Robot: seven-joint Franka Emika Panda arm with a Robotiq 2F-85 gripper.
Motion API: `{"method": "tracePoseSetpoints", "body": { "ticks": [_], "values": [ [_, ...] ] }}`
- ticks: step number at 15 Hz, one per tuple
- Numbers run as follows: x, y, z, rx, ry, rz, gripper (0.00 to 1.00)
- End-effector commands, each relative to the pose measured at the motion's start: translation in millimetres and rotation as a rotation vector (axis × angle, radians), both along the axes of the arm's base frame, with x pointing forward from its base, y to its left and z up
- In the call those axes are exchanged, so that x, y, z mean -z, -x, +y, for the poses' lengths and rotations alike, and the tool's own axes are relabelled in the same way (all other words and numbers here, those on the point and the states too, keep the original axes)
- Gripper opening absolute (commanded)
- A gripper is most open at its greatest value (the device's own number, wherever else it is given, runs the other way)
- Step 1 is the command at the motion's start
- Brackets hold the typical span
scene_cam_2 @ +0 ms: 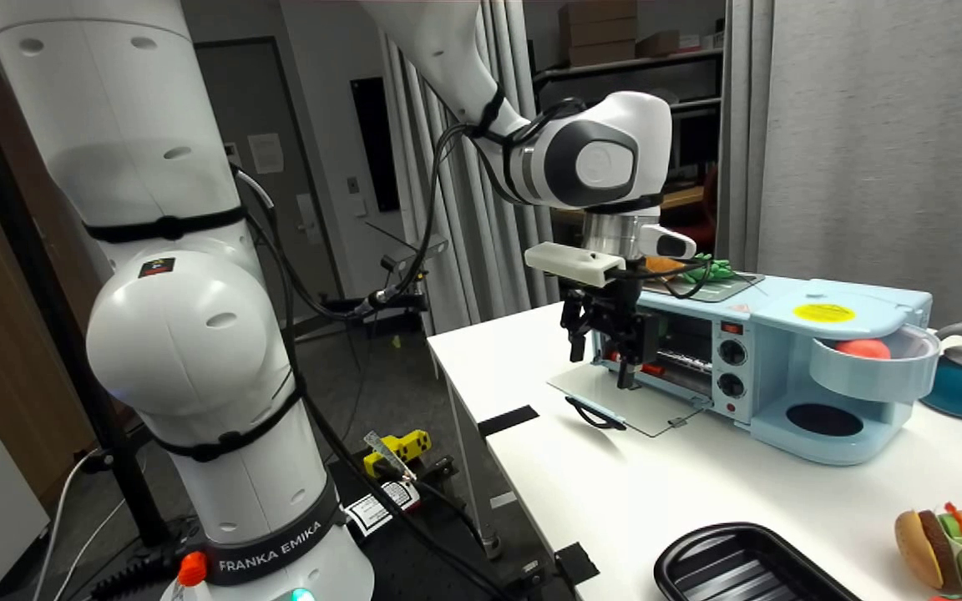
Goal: Close the oven door
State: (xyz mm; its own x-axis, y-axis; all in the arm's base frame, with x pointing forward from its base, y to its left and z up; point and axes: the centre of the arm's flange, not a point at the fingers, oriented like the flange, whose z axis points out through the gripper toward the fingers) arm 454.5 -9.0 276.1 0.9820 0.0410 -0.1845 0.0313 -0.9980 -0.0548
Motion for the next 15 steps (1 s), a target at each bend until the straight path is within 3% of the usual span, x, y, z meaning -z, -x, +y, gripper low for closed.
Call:
{"method": "tracePoseSetpoints", "body": {
  "ticks": [1, 4, 15],
  "values": [
    [0, 0, 0, 0.000, 0.000, 0.000, 1.00],
    [4, -2, 0, -0.006, -0.008, 0.009, 1.00],
    [75, 19, 33, -0.043, -0.012, 0.094, 1.00]
  ]
}}
